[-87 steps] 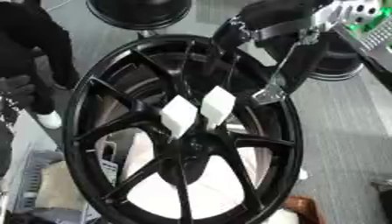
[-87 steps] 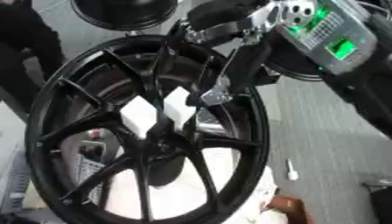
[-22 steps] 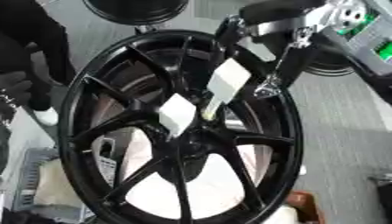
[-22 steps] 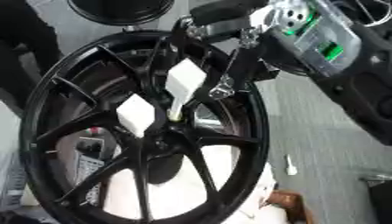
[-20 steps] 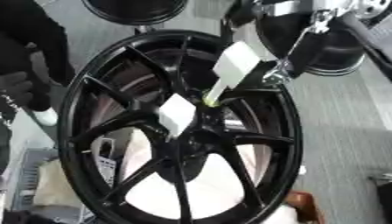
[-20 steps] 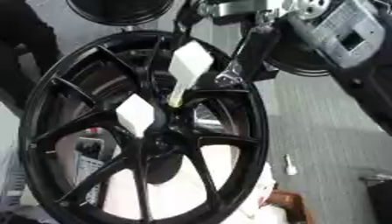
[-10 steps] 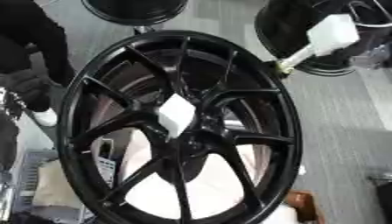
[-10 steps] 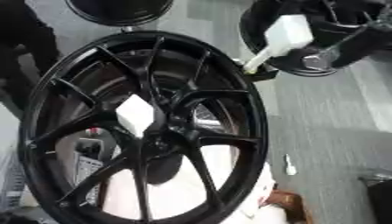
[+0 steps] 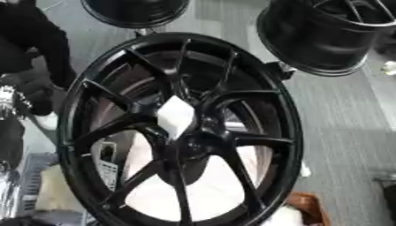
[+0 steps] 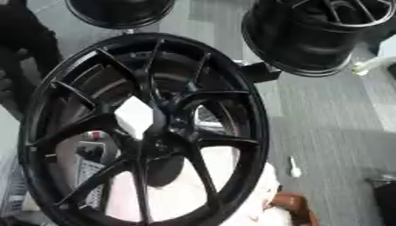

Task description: Pull the pin out of the wheel hub.

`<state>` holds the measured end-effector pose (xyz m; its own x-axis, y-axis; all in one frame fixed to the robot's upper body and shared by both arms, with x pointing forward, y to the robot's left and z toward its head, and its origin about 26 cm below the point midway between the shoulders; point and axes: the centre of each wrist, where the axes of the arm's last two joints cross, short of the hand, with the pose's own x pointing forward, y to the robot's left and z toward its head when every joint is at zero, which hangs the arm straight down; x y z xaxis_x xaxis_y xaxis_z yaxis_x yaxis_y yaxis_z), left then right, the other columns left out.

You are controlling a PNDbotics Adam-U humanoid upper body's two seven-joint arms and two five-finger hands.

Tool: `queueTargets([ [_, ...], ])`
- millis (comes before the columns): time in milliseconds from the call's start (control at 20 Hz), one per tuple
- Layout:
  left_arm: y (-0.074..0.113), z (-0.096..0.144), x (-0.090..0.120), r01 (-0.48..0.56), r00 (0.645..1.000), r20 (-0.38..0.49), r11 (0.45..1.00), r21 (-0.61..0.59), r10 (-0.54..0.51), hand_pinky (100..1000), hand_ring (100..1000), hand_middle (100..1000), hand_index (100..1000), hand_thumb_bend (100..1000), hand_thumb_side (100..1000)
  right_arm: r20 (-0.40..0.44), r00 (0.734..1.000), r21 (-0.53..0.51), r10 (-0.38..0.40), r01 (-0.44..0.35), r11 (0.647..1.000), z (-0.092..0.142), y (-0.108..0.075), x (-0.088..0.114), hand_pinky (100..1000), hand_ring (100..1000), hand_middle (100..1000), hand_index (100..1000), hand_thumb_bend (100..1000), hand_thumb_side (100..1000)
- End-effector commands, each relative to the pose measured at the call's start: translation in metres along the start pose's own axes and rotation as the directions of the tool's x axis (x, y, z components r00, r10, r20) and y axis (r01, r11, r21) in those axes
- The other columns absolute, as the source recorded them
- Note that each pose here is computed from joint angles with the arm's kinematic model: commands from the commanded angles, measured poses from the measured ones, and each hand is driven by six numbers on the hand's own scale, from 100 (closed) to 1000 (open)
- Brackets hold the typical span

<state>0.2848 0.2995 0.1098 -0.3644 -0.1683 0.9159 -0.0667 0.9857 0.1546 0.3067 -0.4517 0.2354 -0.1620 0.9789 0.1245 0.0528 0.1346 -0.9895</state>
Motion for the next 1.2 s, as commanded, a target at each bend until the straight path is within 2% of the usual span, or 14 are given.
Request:
queueTargets([
  [50,0.006,-0.001,0.006,0.026,0.999,0.02,1.0,0.009,-0.026,902,861,807,796,100,844,-0.078,0.996,-0.01,0.048,-0.049,0.999,0.005,-0.007,-0.012,895,838,775,786,270,164],
  [250,0.006,-0.001,0.005,0.026,0.999,0.019,1.0,0.01,-0.026,902,861,807,796,100,845,-0.116,0.993,0.007,0.025,-0.025,1.0,0.008,0.001,-0.02,898,851,791,802,252,204],
  [700,0.006,-0.001,0.005,0.027,0.999,0.018,1.0,0.009,-0.027,902,860,807,796,100,845,-0.127,0.992,-0.013,-0.002,0.001,1.0,0.009,0.005,-0.024,897,845,782,800,220,210],
  [1000,0.006,-0.001,0.005,0.026,0.999,0.019,1.0,0.01,-0.027,902,860,808,796,100,845,-0.093,0.995,-0.054,-0.033,0.028,0.998,0.007,0.004,-0.018,891,817,742,779,117,225],
  [1050,0.006,-0.001,0.005,0.026,0.999,0.019,1.0,0.01,-0.027,902,860,808,796,100,845,-0.082,0.996,-0.063,-0.041,0.036,0.997,0.006,0.003,-0.016,891,813,736,777,100,256],
  [1200,0.006,-0.001,0.006,0.027,0.999,0.02,1.0,0.011,-0.027,902,860,808,796,100,844,-0.046,0.997,-0.08,-0.061,0.058,0.995,0.004,0.0,-0.009,890,808,725,773,100,256],
])
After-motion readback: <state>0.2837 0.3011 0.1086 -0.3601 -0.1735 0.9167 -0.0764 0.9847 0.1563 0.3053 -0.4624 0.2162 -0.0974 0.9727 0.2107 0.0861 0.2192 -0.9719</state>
